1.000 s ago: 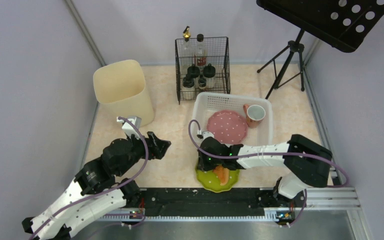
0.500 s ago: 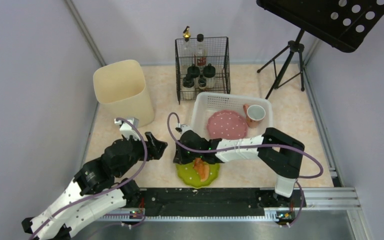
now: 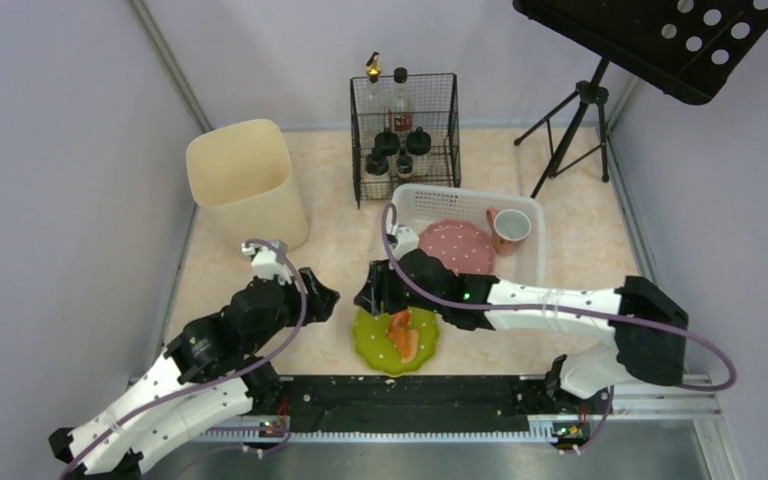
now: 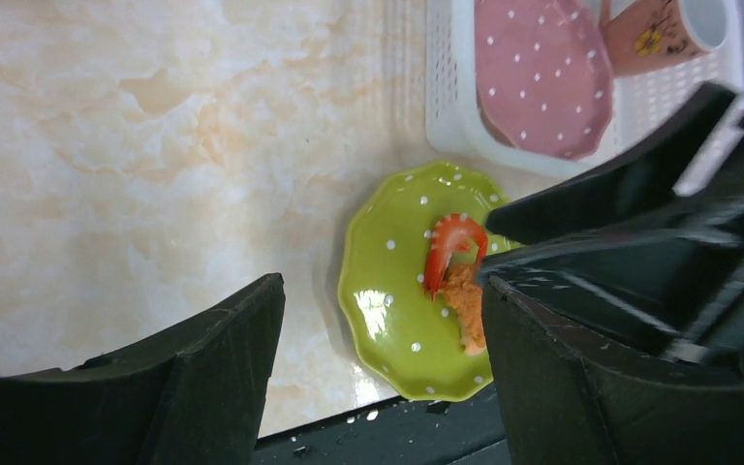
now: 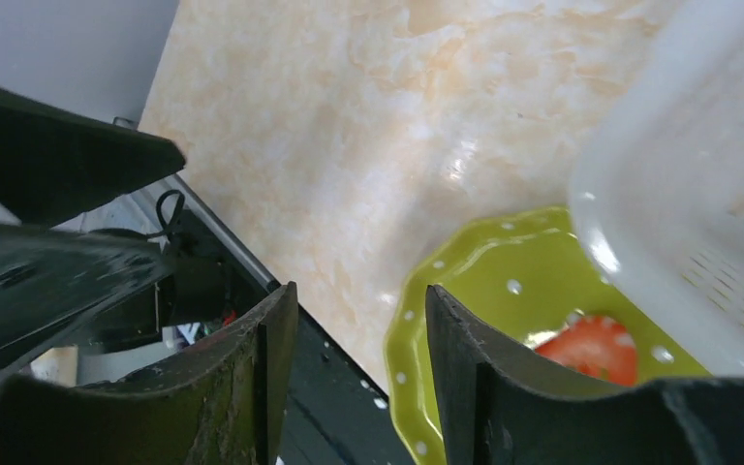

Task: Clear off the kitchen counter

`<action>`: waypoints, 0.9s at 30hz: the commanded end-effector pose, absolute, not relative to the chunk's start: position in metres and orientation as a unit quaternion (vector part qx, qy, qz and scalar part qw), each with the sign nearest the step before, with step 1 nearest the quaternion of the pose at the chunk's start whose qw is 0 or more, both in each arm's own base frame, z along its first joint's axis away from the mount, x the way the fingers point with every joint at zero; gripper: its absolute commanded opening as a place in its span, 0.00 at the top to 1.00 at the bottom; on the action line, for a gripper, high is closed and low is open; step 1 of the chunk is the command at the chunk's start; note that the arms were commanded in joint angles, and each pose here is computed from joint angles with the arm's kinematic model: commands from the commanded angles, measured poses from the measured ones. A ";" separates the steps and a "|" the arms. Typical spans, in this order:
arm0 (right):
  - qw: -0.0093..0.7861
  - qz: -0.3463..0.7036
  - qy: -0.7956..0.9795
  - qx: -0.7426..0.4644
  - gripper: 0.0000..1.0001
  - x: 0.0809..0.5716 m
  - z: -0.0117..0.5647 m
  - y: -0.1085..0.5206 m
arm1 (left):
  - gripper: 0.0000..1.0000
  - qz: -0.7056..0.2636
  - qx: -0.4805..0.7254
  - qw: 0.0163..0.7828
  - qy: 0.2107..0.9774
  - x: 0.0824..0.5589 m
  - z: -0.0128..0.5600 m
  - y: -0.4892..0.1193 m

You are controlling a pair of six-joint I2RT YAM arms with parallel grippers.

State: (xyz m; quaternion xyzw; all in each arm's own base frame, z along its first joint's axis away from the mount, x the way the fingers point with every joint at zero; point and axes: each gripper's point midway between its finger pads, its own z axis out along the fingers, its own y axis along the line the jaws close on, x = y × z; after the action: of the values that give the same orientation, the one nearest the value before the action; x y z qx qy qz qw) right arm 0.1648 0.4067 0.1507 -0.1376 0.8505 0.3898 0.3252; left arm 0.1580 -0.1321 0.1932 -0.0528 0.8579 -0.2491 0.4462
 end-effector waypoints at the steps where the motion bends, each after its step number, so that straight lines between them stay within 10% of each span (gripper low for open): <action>1: 0.351 0.335 0.864 -0.136 0.48 0.162 0.149 0.358 | 0.21 -0.279 -0.038 0.409 0.868 0.159 0.172 -0.162; 27: 0.320 0.270 0.901 -0.112 0.44 0.111 0.111 0.222 | 0.22 -0.381 -0.037 0.233 0.894 0.146 0.052 -0.193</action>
State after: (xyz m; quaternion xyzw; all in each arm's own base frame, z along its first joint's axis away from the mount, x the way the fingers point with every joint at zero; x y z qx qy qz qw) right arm 0.1206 0.2218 0.1106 -0.1096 0.9012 0.2531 0.3344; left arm 0.1381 -0.1769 0.0381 -0.0439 0.9234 -0.3018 0.2331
